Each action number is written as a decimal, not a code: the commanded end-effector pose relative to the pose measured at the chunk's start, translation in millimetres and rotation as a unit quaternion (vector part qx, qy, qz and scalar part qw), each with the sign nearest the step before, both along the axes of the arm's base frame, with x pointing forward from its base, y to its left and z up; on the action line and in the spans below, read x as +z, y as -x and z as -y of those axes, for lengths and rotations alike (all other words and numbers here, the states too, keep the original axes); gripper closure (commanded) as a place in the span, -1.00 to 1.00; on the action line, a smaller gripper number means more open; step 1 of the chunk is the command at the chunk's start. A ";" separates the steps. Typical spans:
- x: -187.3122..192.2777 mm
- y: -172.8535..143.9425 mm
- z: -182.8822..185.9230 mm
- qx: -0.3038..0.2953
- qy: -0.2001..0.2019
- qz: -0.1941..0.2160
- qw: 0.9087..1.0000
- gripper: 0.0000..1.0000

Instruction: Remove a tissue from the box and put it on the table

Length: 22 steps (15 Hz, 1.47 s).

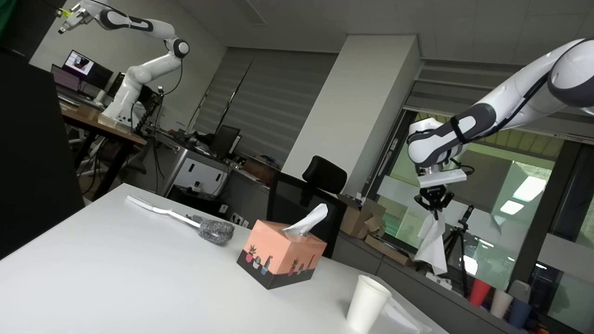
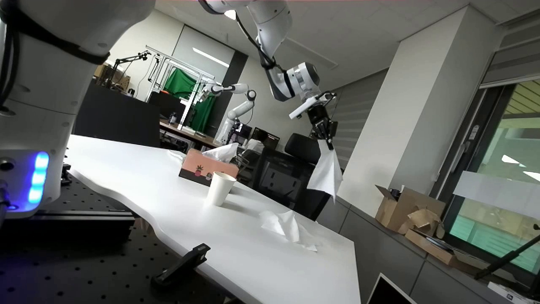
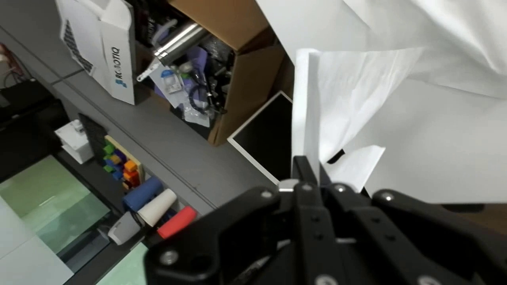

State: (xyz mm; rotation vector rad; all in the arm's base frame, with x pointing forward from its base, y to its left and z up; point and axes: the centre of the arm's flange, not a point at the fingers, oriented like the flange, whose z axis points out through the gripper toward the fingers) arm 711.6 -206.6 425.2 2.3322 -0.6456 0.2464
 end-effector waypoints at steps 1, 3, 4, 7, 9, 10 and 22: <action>-25.4 -21.7 19.7 0.008 0.032 -0.090 0.995 1.00; -49.1 -29.9 19.9 0.023 0.040 -0.142 0.989 1.00; -61.2 -36.4 16.6 0.035 0.042 -0.163 0.985 1.00; -97.2 -56.8 -4.2 0.077 0.050 -0.207 0.974 1.00; -121.9 -71.5 -23.2 0.104 0.054 -0.219 0.969 1.00; -134.7 -78.4 -33.4 0.115 0.054 -0.220 0.967 1.00; -200.8 -110.1 -109.6 0.164 0.047 -0.245 0.954 0.09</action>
